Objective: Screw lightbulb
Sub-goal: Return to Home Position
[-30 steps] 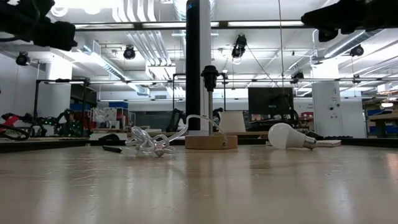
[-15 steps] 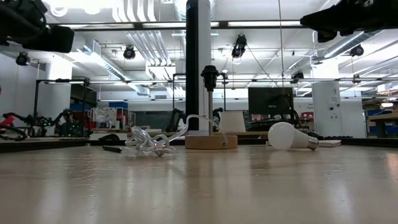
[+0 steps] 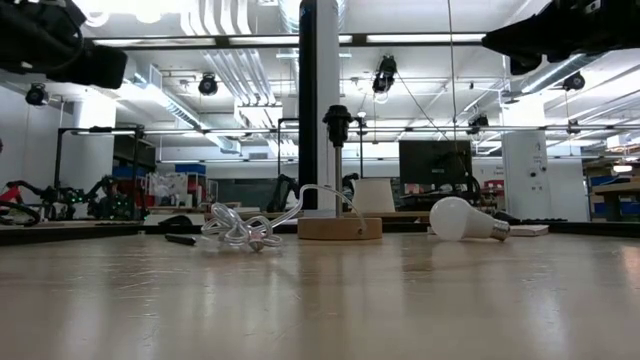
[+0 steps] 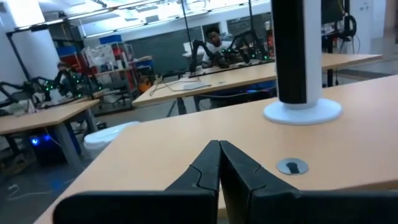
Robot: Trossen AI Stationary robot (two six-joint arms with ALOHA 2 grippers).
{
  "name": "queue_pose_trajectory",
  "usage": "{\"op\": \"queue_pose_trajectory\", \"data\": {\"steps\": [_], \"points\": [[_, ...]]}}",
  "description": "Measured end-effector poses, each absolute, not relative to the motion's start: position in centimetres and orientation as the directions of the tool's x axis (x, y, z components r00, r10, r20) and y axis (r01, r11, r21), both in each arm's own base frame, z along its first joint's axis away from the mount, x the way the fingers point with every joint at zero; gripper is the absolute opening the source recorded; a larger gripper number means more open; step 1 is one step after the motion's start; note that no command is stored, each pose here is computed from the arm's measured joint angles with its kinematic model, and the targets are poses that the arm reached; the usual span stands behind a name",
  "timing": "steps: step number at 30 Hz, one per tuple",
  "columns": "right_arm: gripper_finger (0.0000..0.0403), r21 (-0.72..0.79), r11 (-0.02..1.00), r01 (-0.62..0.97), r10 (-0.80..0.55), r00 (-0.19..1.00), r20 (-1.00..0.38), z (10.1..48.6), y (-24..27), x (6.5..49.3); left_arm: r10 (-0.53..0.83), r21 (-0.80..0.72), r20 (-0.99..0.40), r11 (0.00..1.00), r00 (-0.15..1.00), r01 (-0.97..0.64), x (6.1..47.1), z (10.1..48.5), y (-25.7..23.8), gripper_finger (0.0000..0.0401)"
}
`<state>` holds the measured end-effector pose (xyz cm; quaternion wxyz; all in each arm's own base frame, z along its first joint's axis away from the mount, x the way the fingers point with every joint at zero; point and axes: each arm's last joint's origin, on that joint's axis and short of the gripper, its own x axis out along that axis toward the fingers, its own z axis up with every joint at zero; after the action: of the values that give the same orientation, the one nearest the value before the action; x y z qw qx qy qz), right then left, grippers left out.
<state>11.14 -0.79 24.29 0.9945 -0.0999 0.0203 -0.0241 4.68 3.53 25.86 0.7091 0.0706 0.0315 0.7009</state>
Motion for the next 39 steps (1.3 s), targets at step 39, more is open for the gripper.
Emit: {"op": "queue_pose_trajectory", "data": {"steps": [39], "points": [[0.0067, 0.1, 0.993, 0.056, -0.051, 0.997, -0.054, 24.1, -0.8, 11.1, 0.993, -0.145, 0.078, -0.075, -0.087, -0.987, 6.9, 26.8, 6.7, 0.0]]}}
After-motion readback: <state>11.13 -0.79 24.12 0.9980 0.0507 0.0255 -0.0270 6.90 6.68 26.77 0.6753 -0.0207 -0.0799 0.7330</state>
